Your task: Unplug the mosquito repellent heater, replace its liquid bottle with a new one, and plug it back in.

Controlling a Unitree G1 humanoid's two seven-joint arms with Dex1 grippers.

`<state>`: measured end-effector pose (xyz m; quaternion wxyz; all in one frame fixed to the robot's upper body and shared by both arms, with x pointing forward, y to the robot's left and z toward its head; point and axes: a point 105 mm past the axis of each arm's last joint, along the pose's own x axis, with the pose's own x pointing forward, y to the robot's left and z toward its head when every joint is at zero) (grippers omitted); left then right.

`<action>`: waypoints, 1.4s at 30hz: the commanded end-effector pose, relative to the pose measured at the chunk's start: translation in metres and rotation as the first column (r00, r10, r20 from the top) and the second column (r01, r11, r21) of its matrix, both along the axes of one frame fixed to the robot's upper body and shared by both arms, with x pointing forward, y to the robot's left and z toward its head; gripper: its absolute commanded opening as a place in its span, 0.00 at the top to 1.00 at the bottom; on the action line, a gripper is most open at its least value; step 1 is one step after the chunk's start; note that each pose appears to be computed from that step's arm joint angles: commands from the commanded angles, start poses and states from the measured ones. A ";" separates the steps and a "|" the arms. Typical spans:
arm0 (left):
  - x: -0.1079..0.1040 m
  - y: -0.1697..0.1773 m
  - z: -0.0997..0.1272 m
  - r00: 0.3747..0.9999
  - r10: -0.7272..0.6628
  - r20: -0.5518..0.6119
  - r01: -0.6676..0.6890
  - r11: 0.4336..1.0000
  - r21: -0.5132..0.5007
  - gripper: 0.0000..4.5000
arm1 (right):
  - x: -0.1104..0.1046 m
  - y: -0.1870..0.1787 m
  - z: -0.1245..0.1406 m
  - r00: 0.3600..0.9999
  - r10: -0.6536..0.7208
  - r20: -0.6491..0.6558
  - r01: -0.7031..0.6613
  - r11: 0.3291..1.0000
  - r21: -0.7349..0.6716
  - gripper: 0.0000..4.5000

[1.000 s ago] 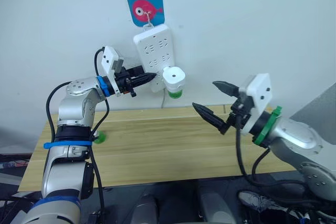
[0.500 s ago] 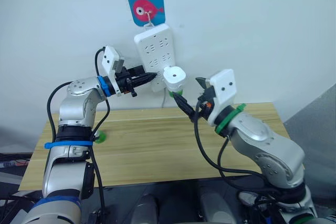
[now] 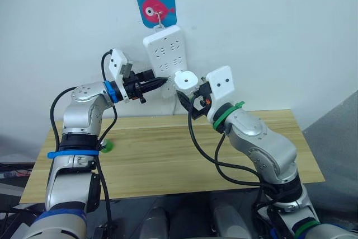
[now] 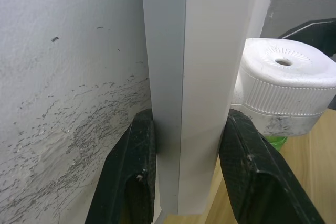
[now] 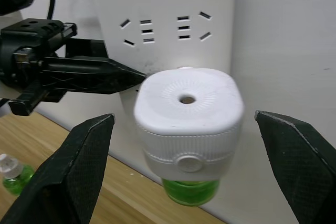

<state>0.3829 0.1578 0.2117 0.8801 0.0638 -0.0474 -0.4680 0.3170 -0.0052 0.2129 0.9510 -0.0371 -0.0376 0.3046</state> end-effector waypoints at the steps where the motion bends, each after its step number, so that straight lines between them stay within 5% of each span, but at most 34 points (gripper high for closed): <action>1: -0.001 -0.004 0.012 0.998 -0.007 0.054 0.006 1.000 0.015 0.71 | 0.005 0.003 0.013 0.998 -0.019 0.056 0.018 1.000 0.014 0.00; 11: -0.001 -0.004 0.013 0.998 -0.009 0.060 0.008 1.000 0.021 0.71 | 0.023 0.009 0.016 0.998 -0.005 0.069 0.005 1.000 -0.005 0.00; 17: -0.001 -0.004 0.012 0.998 -0.003 0.062 0.002 1.000 0.023 0.71 | 0.026 0.010 0.017 0.997 -0.003 0.073 0.004 1.000 -0.010 0.34; 34: 0.016 0.011 0.013 0.980 0.125 0.152 -0.137 0.988 0.069 0.71 | 0.005 -0.021 0.029 0.996 -0.067 0.058 0.069 0.997 -0.025 0.34; 41: 0.011 0.026 0.014 0.970 0.168 0.178 -0.179 0.982 0.050 0.71 | -0.010 -0.029 0.026 1.000 -0.005 -0.011 0.006 0.997 0.079 0.34; 42: 0.010 0.032 0.014 0.966 0.184 0.182 -0.196 0.979 0.054 0.63 | -0.010 -0.031 0.026 1.000 -0.007 -0.016 0.008 0.996 0.090 0.34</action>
